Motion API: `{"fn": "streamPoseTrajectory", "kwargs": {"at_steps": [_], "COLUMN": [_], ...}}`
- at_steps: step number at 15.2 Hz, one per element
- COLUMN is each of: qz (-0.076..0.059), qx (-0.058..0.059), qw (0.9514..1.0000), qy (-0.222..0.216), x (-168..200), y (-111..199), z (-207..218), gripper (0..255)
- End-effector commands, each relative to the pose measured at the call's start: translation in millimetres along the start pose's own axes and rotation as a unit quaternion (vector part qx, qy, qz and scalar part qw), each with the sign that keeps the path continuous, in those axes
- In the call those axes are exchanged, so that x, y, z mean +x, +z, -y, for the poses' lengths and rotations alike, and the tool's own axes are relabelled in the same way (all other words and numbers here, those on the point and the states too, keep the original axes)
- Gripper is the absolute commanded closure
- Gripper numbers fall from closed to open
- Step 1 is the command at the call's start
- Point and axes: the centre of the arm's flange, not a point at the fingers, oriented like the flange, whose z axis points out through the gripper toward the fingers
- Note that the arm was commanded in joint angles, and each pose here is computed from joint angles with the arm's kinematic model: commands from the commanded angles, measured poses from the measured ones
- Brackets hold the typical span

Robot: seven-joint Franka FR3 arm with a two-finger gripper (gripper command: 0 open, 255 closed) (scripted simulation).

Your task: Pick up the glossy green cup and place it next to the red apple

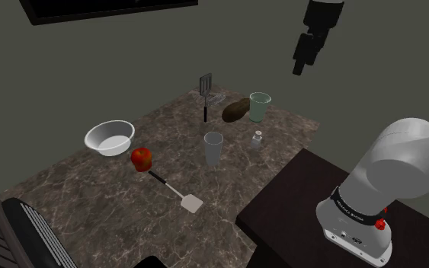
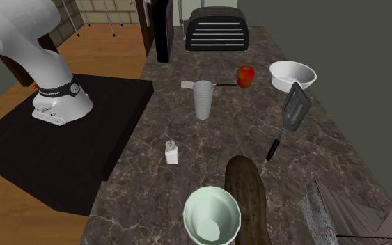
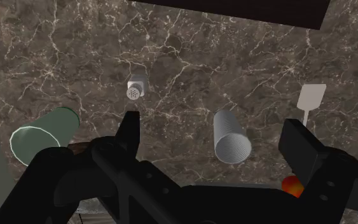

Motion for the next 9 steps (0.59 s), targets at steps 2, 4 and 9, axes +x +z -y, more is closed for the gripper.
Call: {"fn": "streamPoseTrajectory", "kwargs": {"at_steps": [2, 4, 9], "qz": [0.002, 0.005, 0.014], "qx": [-0.004, -0.011, -0.028], "qw": [1.0, 0.9999, 0.9994], "qy": [0.001, 0.003, 0.009], "x": [9, 25, 67], "y": [9, 27, 72], "z": [-4, -13, -37], "gripper": [0, 0, 0]}}
